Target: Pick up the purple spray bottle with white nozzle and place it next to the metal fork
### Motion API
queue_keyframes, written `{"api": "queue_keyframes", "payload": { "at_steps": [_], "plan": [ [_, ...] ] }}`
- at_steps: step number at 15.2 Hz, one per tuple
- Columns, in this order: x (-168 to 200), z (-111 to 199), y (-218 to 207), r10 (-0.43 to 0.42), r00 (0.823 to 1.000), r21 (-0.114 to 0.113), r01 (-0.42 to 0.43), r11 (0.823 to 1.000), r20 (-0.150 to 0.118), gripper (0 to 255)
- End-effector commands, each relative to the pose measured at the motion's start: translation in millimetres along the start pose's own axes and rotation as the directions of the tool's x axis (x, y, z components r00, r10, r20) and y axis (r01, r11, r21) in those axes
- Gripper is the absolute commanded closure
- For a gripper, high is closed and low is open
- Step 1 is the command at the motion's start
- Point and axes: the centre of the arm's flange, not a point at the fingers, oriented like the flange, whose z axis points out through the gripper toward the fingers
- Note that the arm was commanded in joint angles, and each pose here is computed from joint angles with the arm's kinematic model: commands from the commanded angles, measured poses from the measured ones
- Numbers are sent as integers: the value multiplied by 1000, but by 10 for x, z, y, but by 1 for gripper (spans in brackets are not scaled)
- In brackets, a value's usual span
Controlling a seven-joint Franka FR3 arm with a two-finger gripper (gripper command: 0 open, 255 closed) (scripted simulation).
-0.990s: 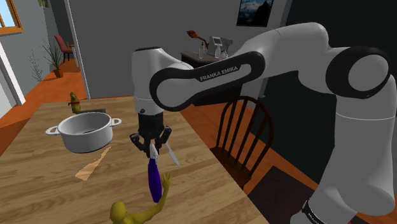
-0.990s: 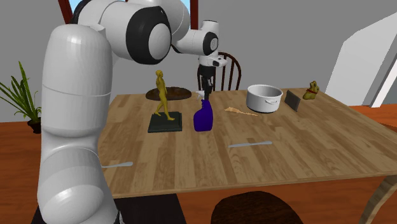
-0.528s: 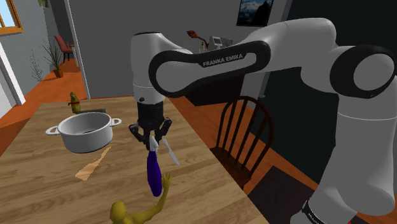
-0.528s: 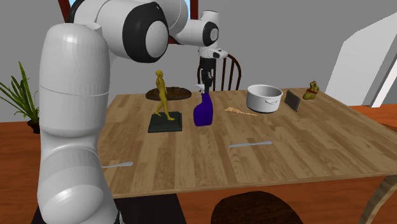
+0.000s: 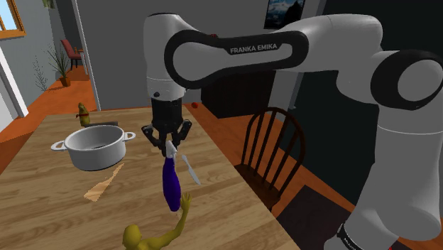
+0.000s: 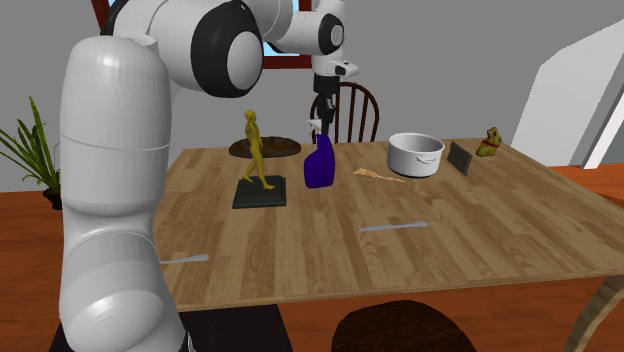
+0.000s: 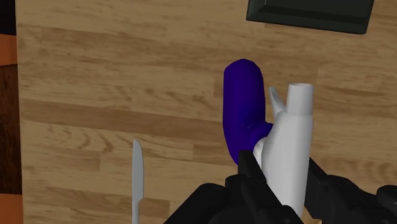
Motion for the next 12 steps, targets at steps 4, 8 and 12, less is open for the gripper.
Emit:
{"api": "queue_keyframes", "payload": {
  "at_steps": [4, 8, 12],
  "plan": [
    [-240, -240, 9, 0, 1000, 0, 0, 1000, 0, 255],
    [-723, -453, 12, 0, 1000, 0, 0, 1000, 0, 255],
    [-1206, -666, 14, 0, 1000, 0, 0, 1000, 0, 255]
  ]
}}
